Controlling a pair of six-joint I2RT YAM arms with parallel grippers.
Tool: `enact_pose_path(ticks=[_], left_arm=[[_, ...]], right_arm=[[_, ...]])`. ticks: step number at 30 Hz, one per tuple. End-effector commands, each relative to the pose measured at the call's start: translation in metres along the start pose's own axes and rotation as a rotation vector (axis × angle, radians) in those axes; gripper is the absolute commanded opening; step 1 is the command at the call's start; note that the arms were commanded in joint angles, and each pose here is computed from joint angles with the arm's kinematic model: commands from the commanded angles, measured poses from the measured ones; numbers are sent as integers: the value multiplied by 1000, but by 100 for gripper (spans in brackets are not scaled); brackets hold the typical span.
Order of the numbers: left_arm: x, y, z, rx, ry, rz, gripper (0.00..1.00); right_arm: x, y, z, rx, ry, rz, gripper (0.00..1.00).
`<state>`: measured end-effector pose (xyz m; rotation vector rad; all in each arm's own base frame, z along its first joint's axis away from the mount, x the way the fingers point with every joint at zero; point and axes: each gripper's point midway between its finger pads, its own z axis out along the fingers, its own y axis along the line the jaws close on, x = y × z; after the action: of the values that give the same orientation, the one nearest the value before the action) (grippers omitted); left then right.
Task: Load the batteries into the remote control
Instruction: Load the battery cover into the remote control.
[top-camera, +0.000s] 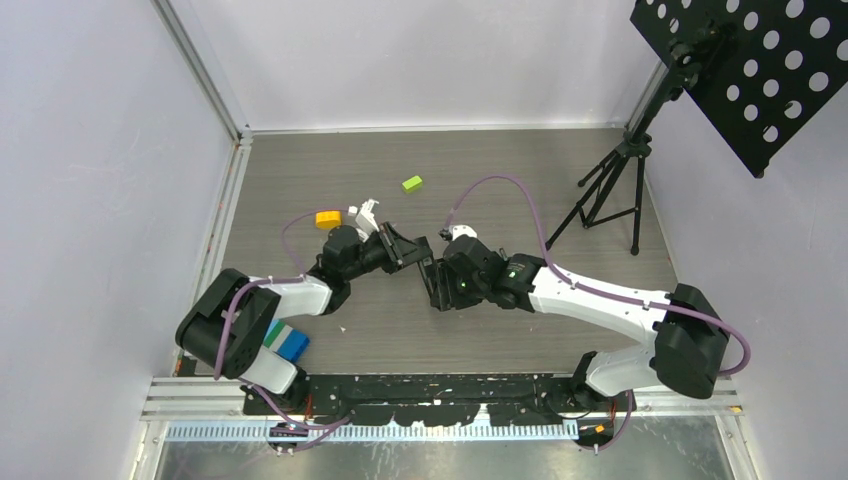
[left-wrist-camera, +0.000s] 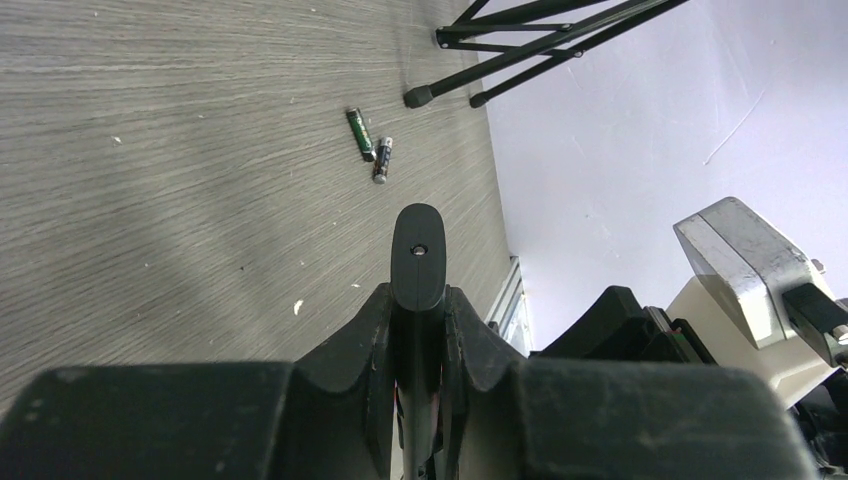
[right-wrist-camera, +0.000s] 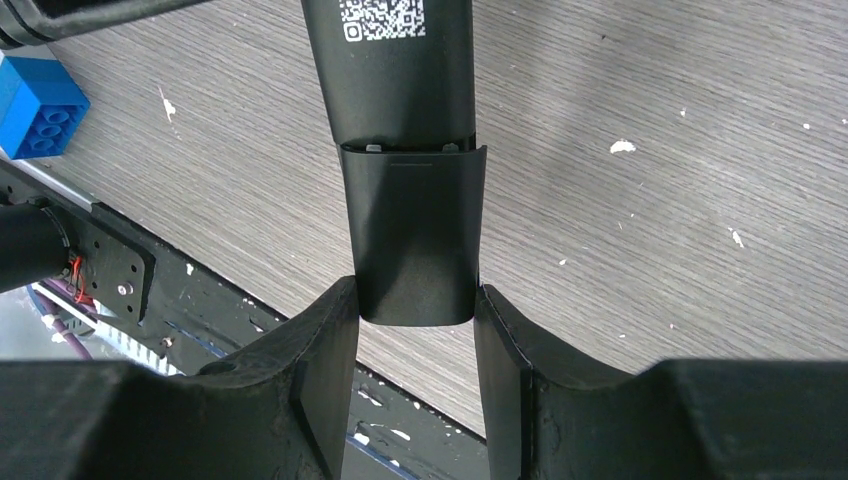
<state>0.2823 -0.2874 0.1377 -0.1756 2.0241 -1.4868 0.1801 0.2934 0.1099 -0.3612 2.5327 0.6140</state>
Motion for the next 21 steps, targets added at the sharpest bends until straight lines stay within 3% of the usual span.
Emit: enact_pose_path(ticks=[1, 21], left_arm=[[-13, -25, 4, 76, -28, -2, 0], [-1, -38, 5, 113, 72, -66, 0]], right_arm=[[-19, 12, -3, -16, -59, -16, 42], [-1, 11, 6, -21, 34, -80, 48]])
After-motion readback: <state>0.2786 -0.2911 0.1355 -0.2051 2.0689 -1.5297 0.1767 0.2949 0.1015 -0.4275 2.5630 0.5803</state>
